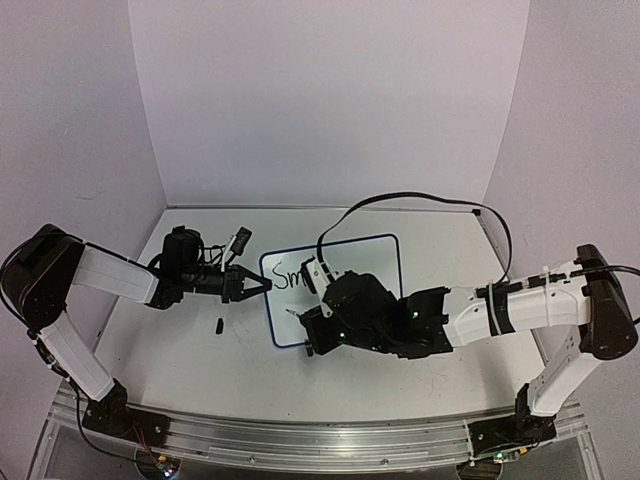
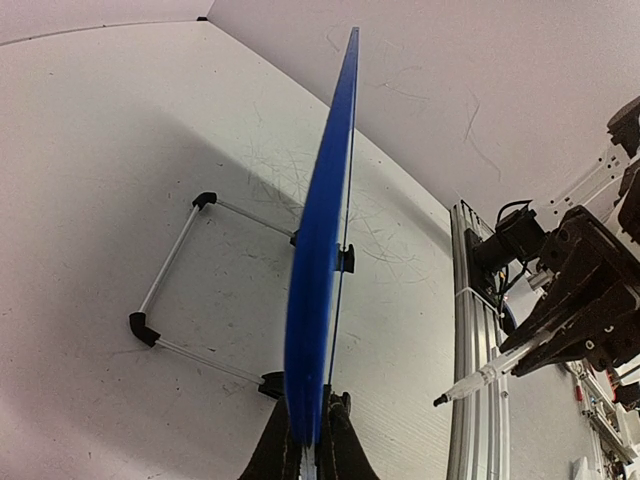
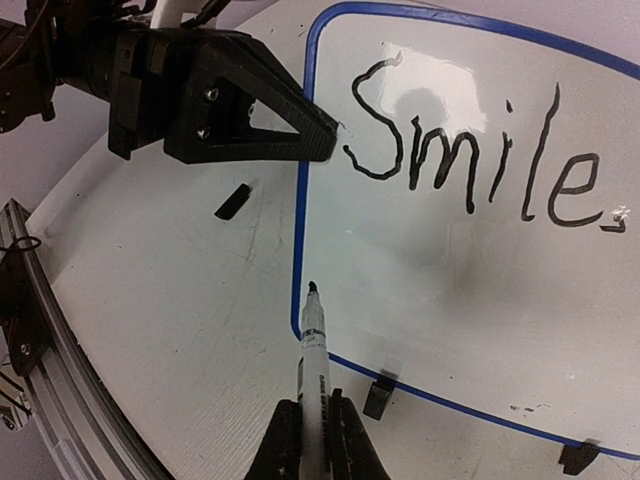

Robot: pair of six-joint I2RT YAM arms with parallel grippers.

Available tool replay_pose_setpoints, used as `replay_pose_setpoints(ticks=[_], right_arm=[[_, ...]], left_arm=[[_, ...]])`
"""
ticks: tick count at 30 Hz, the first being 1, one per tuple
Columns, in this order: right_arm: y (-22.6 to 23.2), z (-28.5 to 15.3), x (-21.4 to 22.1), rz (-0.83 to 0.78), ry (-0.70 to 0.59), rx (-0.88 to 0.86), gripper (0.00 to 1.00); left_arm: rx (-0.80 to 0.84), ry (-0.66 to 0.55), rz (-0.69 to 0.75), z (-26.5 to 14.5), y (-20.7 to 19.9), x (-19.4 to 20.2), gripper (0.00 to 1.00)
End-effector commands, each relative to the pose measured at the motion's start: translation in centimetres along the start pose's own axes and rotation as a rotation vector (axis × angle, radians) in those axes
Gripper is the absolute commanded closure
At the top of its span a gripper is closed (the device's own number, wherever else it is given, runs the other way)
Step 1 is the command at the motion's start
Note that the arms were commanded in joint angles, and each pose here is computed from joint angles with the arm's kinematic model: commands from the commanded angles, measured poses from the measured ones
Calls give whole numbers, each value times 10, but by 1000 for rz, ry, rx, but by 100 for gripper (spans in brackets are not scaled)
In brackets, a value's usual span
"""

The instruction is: Write a sentence on the whiteboard

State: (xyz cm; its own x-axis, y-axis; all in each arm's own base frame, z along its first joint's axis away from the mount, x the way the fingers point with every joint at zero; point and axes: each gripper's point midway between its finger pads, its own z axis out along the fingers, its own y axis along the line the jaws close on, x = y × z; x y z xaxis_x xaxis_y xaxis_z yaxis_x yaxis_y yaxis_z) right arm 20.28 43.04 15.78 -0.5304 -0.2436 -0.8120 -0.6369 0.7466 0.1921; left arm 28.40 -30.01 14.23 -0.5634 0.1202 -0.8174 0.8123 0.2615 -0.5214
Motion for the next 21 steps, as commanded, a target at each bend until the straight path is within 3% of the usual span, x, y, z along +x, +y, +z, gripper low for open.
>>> replay_pose_setpoints(ticks=[1, 13, 21], right_arm=[[-20, -16, -13, 87, -95, 75, 100], [24, 15, -10, -55, -77, -21, 100], [8, 23, -19, -27, -119, 101, 100]], left_arm=[[-86, 5, 20, 1, 15, 0, 100], [-84, 12, 6, 2, 14, 3, 100], [-82, 15, 4, 1, 13, 5, 100]])
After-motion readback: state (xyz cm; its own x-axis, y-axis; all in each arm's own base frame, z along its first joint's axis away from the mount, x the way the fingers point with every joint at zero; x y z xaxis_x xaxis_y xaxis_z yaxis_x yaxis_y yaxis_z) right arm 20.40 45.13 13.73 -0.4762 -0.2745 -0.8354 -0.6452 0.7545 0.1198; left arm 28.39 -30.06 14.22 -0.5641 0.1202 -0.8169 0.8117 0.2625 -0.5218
